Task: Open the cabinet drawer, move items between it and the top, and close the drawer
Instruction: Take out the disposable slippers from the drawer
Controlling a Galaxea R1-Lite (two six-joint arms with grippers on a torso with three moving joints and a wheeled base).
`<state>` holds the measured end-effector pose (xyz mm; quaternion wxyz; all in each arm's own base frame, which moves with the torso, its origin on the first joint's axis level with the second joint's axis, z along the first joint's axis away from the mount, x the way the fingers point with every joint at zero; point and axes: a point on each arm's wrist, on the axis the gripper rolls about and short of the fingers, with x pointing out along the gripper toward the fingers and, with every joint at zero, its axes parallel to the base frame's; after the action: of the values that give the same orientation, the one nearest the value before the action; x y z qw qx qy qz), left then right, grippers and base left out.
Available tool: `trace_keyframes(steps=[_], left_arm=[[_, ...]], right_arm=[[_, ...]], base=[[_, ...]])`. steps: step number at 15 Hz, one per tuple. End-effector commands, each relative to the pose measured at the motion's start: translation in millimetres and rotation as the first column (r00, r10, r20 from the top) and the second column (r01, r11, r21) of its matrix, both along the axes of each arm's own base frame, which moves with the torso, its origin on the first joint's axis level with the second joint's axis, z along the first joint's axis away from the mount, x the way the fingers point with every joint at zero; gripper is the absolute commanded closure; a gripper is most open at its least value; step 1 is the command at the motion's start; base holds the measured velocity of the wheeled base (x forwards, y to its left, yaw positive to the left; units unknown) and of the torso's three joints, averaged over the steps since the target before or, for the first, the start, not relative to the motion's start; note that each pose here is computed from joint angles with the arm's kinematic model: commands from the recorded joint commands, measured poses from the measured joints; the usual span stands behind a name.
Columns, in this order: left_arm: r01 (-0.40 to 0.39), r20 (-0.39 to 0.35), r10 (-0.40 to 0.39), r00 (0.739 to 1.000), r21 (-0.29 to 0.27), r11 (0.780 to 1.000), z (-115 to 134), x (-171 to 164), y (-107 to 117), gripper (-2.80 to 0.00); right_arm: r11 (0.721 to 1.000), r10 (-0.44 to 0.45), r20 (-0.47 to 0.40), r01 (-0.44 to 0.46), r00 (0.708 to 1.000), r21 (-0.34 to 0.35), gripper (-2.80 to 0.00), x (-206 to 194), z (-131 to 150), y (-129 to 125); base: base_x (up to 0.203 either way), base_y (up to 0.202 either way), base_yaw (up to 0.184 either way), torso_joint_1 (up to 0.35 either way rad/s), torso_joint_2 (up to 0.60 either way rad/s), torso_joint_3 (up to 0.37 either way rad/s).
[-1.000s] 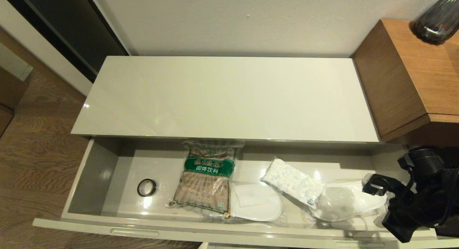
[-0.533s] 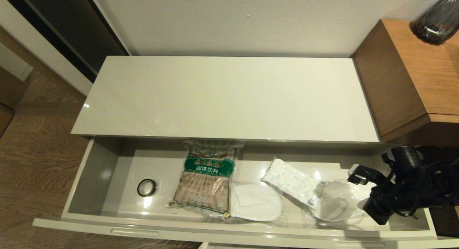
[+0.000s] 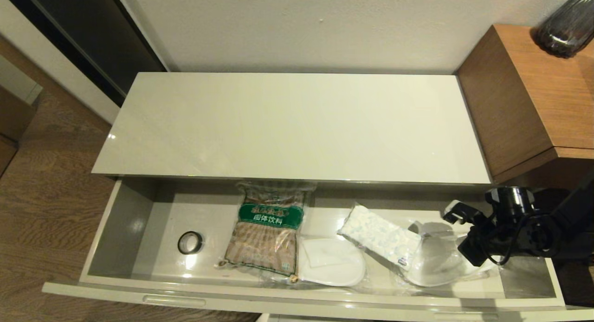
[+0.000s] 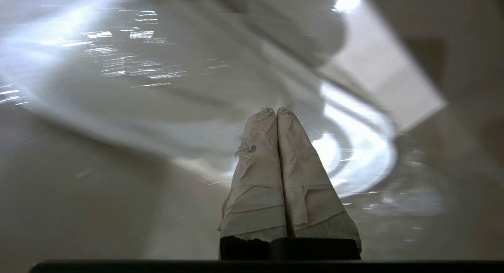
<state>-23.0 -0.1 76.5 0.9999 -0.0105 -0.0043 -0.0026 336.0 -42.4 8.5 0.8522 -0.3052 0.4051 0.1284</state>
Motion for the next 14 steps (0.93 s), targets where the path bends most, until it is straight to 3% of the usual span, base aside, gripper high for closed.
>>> trace_keyframes(steps=[1, 4, 5, 12, 14], left_arm=[[0.001, -0.001, -0.001, 1.000, 0.000, 1.000, 0.0, 0.1, 0.0, 0.00], [0.001, -0.001, -0.001, 1.000, 0.000, 1.000, 0.0, 0.1, 0.0, 0.00], [0.001, -0.001, -0.001, 1.000, 0.000, 1.000, 0.0, 0.1, 0.0, 0.00], [0.001, -0.001, -0.001, 1.000, 0.000, 1.000, 0.0, 0.1, 0.0, 0.00], [0.001, -0.001, -0.001, 1.000, 0.000, 1.000, 0.0, 0.1, 0.0, 0.00]], right_arm=[[0.998, -0.042, -0.020, 0.041, 0.999, -0.049, 0.00, 3.8, -12.3, -9.3], [0.996, -0.022, -0.010, 0.021, 1.000, -0.089, 0.00, 5.7, -9.7, -13.6], [0.995, -0.003, -0.005, 0.003, 1.000, -0.098, -2.80, 5.9, -7.7, -15.2], [0.994, 0.020, -0.008, -0.021, 1.000, -0.104, -2.80, 7.2, -7.1, -17.9], [0.990, 0.022, -0.020, -0.025, 1.000, -0.141, -2.80, 12.5, -18.2, -33.6]], base=[[0.000, 0.000, 0.000, 0.000, 0.00, 0.000], [0.000, 0.000, 0.000, 0.000, 0.00, 0.000], [0.000, 0.000, 0.000, 0.000, 0.00, 0.000], [0.000, 0.000, 0.000, 0.000, 0.00, 0.000], [0.000, 0.000, 0.000, 0.000, 0.00, 0.000]])
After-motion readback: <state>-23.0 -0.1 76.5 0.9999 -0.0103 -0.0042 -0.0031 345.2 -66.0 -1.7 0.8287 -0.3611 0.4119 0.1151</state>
